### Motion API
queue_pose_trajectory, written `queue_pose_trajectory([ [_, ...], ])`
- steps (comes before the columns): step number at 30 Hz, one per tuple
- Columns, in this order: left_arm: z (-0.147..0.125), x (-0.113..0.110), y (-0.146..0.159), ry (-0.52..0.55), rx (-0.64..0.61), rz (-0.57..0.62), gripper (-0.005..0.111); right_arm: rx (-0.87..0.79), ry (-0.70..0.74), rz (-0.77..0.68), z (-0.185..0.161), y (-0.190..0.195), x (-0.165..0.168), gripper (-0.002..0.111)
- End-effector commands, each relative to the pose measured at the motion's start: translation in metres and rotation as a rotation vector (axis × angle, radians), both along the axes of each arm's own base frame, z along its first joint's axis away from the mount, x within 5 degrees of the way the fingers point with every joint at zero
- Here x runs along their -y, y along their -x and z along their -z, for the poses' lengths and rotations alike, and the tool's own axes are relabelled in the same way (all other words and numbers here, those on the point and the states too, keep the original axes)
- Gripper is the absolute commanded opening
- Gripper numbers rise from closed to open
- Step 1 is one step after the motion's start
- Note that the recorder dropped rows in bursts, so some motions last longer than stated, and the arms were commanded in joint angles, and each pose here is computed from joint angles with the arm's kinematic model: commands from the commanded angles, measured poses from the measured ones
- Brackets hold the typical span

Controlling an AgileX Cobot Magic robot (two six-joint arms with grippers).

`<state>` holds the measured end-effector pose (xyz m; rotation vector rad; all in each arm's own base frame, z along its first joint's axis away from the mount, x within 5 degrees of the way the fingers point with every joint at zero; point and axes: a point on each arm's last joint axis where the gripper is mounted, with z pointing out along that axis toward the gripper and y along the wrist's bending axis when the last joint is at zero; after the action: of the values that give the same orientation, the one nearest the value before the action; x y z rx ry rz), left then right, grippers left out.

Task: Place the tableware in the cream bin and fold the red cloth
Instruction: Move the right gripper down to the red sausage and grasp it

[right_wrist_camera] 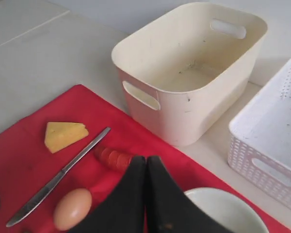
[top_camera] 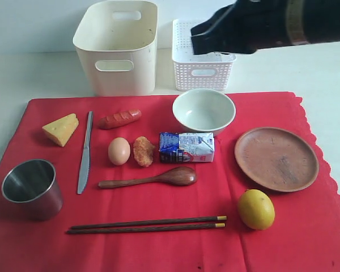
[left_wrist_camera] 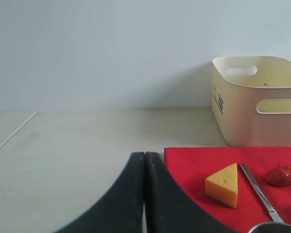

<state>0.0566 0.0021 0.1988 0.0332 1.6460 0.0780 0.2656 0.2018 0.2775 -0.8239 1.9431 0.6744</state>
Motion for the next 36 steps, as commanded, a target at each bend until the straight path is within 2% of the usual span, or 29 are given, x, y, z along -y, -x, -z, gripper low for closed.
queue_pose_trajectory([
  [1,0.000,0.000,0.000,-0.003,0.008,-0.002,0.000,0.011,0.039,-0.009,0.013,-0.024,-0.037,0.000],
  [4,0.000,0.000,0.000,-0.003,0.008,-0.002,0.000,0.032,0.078,-0.007,0.027,-0.044,-0.053,0.000],
  [9,0.000,0.000,0.000,-0.003,0.008,-0.002,0.000,0.209,0.280,0.271,0.041,-0.078,-0.035,0.000],
  [11,0.000,0.000,0.000,-0.003,0.008,-0.002,0.000,0.268,0.350,0.308,0.038,-0.080,-0.028,0.000],
  [14,0.000,0.000,0.000,-0.003,0.008,-0.002,0.000,0.264,0.397,0.314,0.033,-0.077,-0.023,0.000],
  [16,0.000,0.000,0.000,-0.003,0.008,-0.002,0.000,0.226,0.439,0.373,0.030,-0.079,-0.017,0.000],
  [17,0.000,0.000,0.000,-0.003,0.008,-0.002,0.000,0.208,0.527,0.415,0.026,-0.081,-0.011,0.000],
  [19,0.000,0.000,0.000,-0.003,0.008,-0.002,0.000,0.106,0.611,0.444,0.022,-0.080,-0.005,0.000],
  [21,0.000,0.000,0.000,-0.003,0.008,-0.002,0.000,0.018,0.659,0.333,0.016,-0.075,-0.011,0.000],
  [22,0.000,0.000,0.000,-0.003,0.008,-0.002,0.000,0.000,0.650,0.219,0.013,-0.071,-0.018,0.000],
  [27,0.000,0.000,0.000,-0.003,0.008,-0.002,0.000,-0.077,0.406,-0.323,0.013,-0.048,-0.064,0.000],
  [29,0.000,0.000,0.000,-0.003,0.008,-0.002,0.000,-0.097,0.353,-0.550,0.025,-0.041,-0.079,0.000],
  [30,0.000,0.000,0.000,-0.003,0.008,-0.002,0.000,-0.101,0.333,-0.613,0.032,-0.041,-0.083,0.000],
  [33,0.000,0.000,0.000,-0.003,0.008,-0.002,0.000,-0.114,0.276,-0.663,0.059,-0.050,-0.097,0.000],
  [36,0.000,0.000,0.000,-0.003,0.008,-0.002,0.000,-0.106,0.246,-0.577,0.076,-0.064,-0.109,0.001],
])
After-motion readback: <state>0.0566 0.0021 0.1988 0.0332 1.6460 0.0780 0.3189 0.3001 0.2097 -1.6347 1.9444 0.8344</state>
